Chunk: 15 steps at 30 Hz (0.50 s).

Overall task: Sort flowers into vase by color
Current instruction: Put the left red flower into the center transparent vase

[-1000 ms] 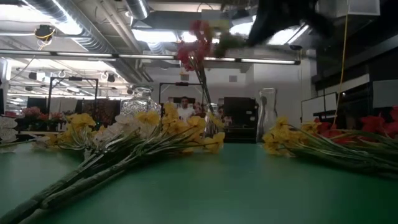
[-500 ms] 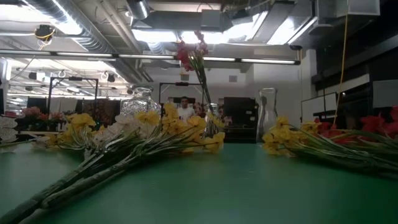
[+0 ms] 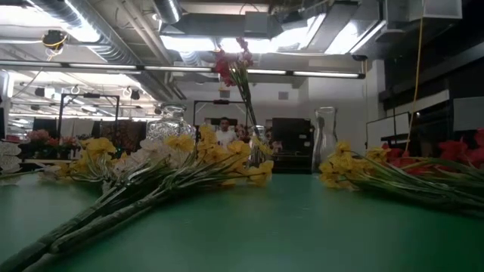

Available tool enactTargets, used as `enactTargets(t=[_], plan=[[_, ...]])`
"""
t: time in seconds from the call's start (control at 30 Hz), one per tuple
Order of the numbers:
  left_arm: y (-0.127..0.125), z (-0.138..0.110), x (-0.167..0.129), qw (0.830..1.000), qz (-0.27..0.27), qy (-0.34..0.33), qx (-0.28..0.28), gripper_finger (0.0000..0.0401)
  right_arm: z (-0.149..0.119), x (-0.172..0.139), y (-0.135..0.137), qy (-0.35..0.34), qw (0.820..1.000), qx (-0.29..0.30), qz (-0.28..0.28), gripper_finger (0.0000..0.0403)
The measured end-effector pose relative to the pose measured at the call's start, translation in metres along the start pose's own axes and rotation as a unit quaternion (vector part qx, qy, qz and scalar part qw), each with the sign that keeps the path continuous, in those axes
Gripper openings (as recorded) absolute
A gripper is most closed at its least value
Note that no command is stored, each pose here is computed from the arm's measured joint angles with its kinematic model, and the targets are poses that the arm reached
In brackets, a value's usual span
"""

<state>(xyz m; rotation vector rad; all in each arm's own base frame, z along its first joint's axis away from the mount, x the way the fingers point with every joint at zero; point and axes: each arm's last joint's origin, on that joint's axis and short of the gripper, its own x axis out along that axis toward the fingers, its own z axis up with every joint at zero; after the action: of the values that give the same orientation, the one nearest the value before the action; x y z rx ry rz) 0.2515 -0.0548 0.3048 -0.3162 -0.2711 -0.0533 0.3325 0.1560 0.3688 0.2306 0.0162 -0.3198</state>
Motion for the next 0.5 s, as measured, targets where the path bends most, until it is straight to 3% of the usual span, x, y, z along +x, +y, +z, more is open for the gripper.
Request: enactTargets(t=[0.13,0.3,0.5], plan=[[0.0024,0.0010,-0.0003,0.998,0.054,-0.018,-0.042,0.0064,0.0000,0.0000,0.0001,0.000,1.000,-0.009,0.002,0.0015],[0.0015,-0.0002,-0.0007,0.995,0.058,-0.017,-0.080,0.0064,0.0000,0.0000,0.0003,0.001,1.000,-0.015,0.005,0.0016],[-0.0009,-0.0015,-0.0012,0.997,0.049,-0.009,-0.066,0.0064,0.0037,0.0035,0.0006,-0.002,0.998,-0.011,0.054,0.0016]])
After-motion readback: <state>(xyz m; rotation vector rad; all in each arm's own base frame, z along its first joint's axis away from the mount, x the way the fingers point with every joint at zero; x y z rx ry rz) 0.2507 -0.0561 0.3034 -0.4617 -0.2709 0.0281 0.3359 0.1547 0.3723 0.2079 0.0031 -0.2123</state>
